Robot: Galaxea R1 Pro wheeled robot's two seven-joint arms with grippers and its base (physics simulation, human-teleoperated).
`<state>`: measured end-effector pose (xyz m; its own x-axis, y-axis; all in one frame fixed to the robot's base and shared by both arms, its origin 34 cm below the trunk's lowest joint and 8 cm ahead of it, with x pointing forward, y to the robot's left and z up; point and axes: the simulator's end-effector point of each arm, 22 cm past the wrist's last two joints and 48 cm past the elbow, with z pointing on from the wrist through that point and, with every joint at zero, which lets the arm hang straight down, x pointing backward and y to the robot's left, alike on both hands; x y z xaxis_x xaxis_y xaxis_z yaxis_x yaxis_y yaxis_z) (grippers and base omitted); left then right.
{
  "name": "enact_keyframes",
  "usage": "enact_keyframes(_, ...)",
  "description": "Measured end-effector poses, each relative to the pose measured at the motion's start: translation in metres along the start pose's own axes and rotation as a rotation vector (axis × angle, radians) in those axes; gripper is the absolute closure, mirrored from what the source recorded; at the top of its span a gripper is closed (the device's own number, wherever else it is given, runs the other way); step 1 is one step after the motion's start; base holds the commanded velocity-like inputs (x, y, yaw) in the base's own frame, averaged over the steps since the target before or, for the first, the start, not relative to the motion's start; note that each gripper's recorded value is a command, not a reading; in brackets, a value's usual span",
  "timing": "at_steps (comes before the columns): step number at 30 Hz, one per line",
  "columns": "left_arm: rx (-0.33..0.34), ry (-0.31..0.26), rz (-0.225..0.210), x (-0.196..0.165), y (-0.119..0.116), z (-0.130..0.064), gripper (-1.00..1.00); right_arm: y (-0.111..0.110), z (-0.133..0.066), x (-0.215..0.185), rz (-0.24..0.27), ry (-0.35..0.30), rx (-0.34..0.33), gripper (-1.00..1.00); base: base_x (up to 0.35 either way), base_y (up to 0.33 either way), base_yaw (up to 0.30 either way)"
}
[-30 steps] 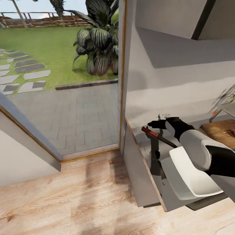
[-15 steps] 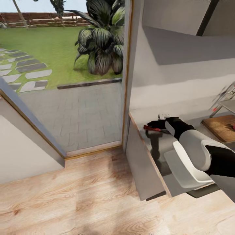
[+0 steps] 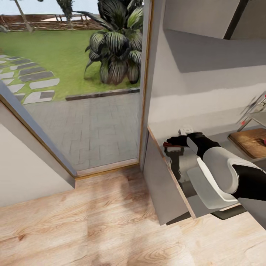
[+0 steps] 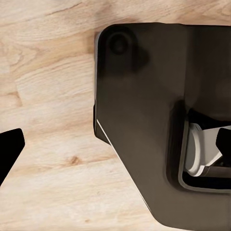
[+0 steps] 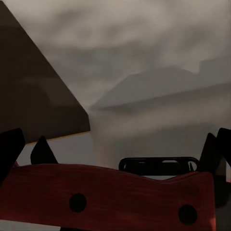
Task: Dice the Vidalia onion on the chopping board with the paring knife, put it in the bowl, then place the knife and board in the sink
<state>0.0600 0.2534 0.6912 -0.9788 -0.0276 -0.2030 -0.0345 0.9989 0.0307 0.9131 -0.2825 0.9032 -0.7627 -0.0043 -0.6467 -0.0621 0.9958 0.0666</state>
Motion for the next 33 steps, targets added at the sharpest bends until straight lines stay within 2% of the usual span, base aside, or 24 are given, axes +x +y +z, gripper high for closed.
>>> enact_keyframes(27,0.001,-0.002,0.000,-0.0006,-0.0003,0.0001,-1.00,0.0048,0.0006,-0.0002,-0.006,-0.001,-0.005,-1.00,-0.031,0.000,0.000)
enact_keyframes(33,0.001,-0.007,0.001,-0.0030,0.0002,0.0005,-1.00,0.0081,0.0003,-0.0080,-0.001,-0.026,-0.010,-1.00,0.000,0.000,0.000)
